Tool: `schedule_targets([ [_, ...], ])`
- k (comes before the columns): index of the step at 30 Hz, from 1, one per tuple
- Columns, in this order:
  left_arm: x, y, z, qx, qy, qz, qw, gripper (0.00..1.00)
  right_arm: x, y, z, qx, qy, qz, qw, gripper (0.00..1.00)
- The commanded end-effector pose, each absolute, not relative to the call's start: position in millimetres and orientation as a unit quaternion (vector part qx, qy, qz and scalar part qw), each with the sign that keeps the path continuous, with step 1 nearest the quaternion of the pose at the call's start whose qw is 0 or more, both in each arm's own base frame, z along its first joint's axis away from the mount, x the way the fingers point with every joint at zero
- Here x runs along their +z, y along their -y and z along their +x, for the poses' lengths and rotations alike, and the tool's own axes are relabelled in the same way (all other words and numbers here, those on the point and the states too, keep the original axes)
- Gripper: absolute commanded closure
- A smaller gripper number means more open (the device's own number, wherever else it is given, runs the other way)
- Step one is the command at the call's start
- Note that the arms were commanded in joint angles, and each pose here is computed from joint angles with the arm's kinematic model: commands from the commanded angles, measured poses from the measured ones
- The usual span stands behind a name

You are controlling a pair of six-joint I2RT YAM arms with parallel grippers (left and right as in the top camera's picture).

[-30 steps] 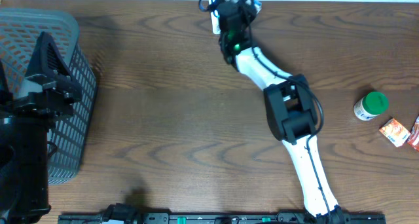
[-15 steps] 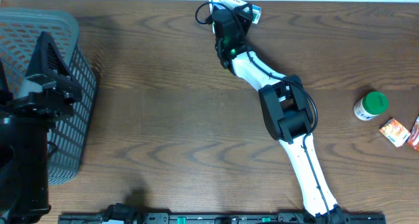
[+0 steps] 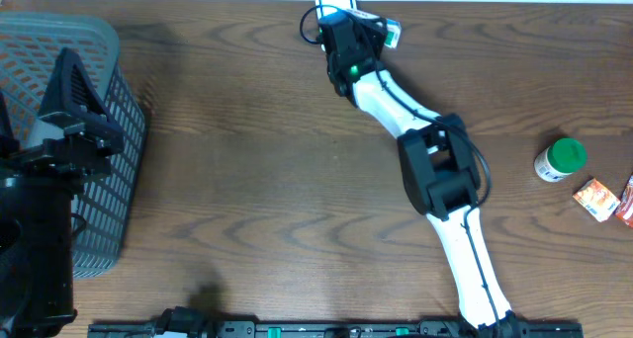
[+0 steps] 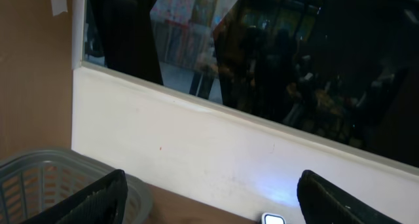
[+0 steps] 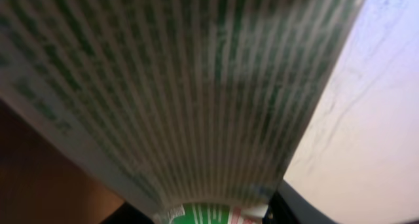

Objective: Scan the item barcode
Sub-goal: 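Carry the Panadol box to the right table edge and release it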

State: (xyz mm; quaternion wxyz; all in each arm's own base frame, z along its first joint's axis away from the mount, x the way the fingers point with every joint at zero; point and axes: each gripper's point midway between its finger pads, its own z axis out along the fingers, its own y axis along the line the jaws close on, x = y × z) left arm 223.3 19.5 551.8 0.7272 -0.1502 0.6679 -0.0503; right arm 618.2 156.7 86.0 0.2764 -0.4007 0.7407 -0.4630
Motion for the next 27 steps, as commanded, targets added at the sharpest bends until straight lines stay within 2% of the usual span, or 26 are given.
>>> schedule_targets([
  [1, 552.9, -21.2, 221.9, -0.047, -0.666, -0.152, 0.729, 0.17, 183.1, -155.3, 604.4, -0.415, -0.779, -0.291, 0.369, 0.64],
  [4, 552.8, -21.2, 222.0, -0.047, -0.666, -0.152, 0.729, 0.17, 204.7, -148.7, 577.1, -0.355, -0.819, -0.259, 0.368, 0.65],
  [8, 552.9, -21.2, 221.9, -0.047, -0.666, -0.152, 0.729, 0.17, 197.2, -140.0, 535.3, -0.251, -0.883, -0.239, 0.318, 0.65],
  [14, 552.9, -21.2, 221.9, -0.047, -0.666, -0.152, 0.729, 0.17, 148.4, -101.2, 464.7, -0.078, -0.975, -0.145, 0.148, 0.67],
  [19, 552.9, -21.2, 221.9, -0.047, -0.666, -0.152, 0.729, 0.17, 123.7, -22.8, 438.5, -0.070, -0.995, -0.021, 0.063, 0.68],
  [21, 552.9, -21.2, 221.9, -0.047, -0.666, -0.152, 0.729, 0.17, 108.6, 23.4, 425.4, -0.073, -0.994, 0.072, 0.033, 0.66],
  [27, 552.8, -21.2, 222.0, -0.047, -0.666, -0.152, 0.729, 0.17, 68.5, 89.1, 400.1, -0.076, -0.978, 0.195, -0.001, 0.60],
])
